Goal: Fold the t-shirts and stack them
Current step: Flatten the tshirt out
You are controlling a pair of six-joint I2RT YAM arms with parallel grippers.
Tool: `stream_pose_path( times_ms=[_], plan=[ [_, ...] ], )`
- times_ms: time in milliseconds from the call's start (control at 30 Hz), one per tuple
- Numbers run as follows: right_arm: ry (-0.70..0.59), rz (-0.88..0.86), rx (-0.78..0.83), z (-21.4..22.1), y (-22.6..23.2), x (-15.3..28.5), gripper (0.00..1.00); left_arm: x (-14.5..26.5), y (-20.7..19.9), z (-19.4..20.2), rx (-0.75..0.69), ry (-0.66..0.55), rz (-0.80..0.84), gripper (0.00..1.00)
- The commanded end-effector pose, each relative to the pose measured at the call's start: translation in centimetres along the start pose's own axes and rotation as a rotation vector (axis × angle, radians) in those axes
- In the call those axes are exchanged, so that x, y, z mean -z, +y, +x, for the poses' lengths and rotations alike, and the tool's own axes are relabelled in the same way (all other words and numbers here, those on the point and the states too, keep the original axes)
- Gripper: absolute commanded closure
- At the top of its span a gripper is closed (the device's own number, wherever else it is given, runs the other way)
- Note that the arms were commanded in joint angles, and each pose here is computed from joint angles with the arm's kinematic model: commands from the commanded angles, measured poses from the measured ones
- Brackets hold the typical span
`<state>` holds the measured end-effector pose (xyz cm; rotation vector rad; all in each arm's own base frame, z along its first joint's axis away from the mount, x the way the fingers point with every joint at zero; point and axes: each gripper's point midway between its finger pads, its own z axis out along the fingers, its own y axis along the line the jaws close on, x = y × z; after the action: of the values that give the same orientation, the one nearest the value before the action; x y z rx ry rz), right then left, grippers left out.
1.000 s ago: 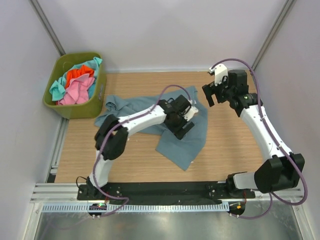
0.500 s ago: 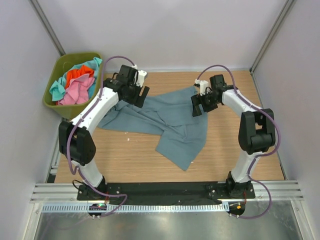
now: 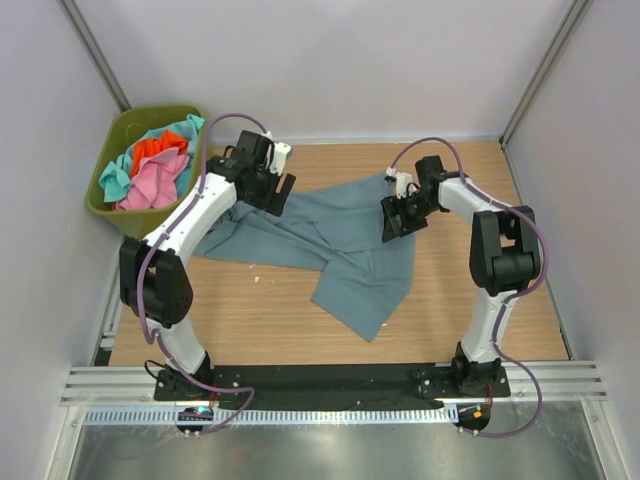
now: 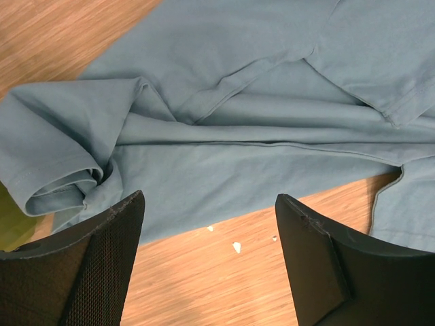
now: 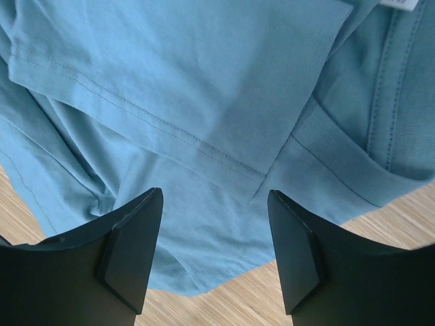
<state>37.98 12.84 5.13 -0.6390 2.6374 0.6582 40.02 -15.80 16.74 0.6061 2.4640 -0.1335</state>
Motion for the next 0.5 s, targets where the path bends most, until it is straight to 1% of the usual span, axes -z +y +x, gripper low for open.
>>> stream_pose_path(
  times_ms=[0,167,233,467],
  plan=[
    [0.005,-0.020,-0.016,0.0,0.0,0.0,0.32,0.1,0.4,-0.3,0.001,-0.005,-0.012,0.22],
    [0.029,-0.023,-0.024,0.6,-0.3,-0.7,0.33,-0.1,0.4,-0.1,0.004,0.001,-0.012,0.22],
    [0.031,-0.023,-0.024,0.6,-0.4,-0.8,0.33,-0.1,0.9,0.1,0.004,0.007,-0.039,0.22],
    [0.059,-0.031,-0.027,0.9,-0.7,-1.3,0.39,-0.3,1.1,0.1,0.003,0.010,-0.049,0.22]
  ],
)
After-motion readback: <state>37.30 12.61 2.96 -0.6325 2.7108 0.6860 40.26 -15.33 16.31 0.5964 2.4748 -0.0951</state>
